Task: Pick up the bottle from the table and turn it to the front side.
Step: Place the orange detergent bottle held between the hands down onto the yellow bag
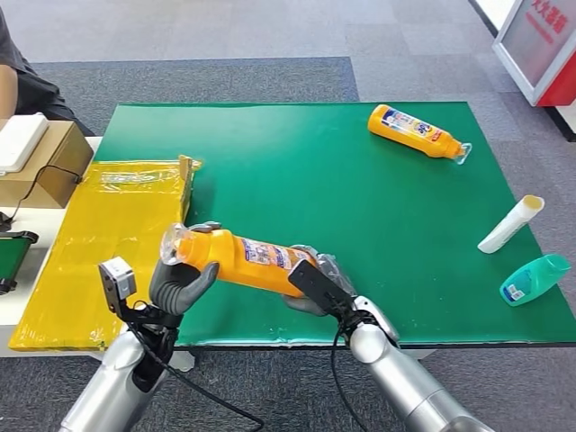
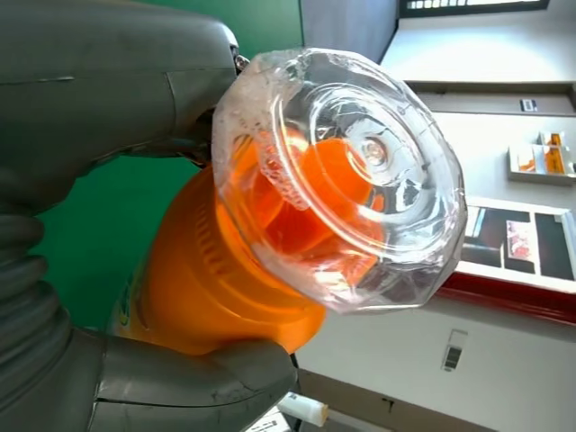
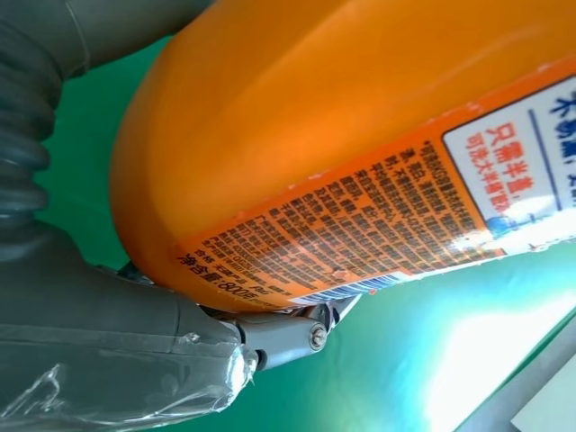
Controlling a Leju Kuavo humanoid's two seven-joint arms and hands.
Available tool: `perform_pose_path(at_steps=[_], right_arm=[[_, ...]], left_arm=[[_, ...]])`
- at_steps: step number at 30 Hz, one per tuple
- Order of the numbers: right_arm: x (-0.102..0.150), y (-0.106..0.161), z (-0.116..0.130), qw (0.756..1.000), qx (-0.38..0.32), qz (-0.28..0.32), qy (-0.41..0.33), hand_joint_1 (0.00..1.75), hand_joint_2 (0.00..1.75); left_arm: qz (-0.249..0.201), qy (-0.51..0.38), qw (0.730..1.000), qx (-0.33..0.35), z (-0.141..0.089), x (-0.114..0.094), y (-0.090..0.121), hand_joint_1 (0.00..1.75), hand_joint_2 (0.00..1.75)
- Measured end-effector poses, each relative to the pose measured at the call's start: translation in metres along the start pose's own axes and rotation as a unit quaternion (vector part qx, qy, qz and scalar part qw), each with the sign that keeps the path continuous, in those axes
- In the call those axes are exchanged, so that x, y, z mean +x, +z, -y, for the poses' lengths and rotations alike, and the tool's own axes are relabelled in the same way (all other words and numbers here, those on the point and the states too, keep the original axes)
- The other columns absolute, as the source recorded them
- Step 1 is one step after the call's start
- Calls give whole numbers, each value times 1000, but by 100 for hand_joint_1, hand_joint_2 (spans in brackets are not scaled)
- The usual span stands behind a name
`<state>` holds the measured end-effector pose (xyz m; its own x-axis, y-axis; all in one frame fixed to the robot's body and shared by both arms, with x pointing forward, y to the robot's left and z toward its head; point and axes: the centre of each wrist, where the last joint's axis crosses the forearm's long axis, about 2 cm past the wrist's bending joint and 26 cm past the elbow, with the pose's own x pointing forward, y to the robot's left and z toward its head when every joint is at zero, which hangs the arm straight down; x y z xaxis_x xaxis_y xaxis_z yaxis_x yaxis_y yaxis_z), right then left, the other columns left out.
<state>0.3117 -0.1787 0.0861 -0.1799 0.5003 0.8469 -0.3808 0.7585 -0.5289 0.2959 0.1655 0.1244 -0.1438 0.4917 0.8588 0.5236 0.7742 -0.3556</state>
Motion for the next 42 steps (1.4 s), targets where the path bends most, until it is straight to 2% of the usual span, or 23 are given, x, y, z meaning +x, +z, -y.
perform_pose_path(at_steps=[2,3,6,7,11,16,19,22,27,32,39,42], right_arm=[[1,0,1,1000,0,3,1,175,175],[2,-1,2,1000,0,4,1,169,175],[3,-1,2,1000,0,6,1,38,175],[4,-1,3,1000,0,7,0,0,175],[6,-2,2,1000,4,16,0,0,175],[3,1,3,1000,2,17,-6,0,175],[2,4,5,1000,-3,22,-10,0,175],[3,8,7,999,-10,31,-14,0,175],[-2,15,11,999,-25,29,-18,0,175],[-10,27,14,998,-48,16,-26,0,175],[-24,50,19,996,-84,-12,-33,0,175],[-30,57,22,995,-95,-22,-35,0,175]], left_arm=[[0,-1,1000,-8,-1,1,-2,175,175],[1,-1,1000,-11,-1,2,-3,175,175],[2,-2,1000,-18,-2,3,-5,175,175],[2,-2,1000,-19,-3,3,-5,175,175],[7,-14,1000,-16,-3,3,-5,175,175],[20,-158,987,14,-9,10,-11,175,175],[24,-271,962,8,-13,26,-21,175,175],[5,-368,930,-5,-22,48,-31,175,175],[3,-446,895,-13,-32,77,-40,175,175],[-11,-530,847,-23,-36,103,-48,175,175],[-113,-633,763,-65,-44,133,-61,175,175],[-147,-647,742,-94,-47,140,-68,175,175]])
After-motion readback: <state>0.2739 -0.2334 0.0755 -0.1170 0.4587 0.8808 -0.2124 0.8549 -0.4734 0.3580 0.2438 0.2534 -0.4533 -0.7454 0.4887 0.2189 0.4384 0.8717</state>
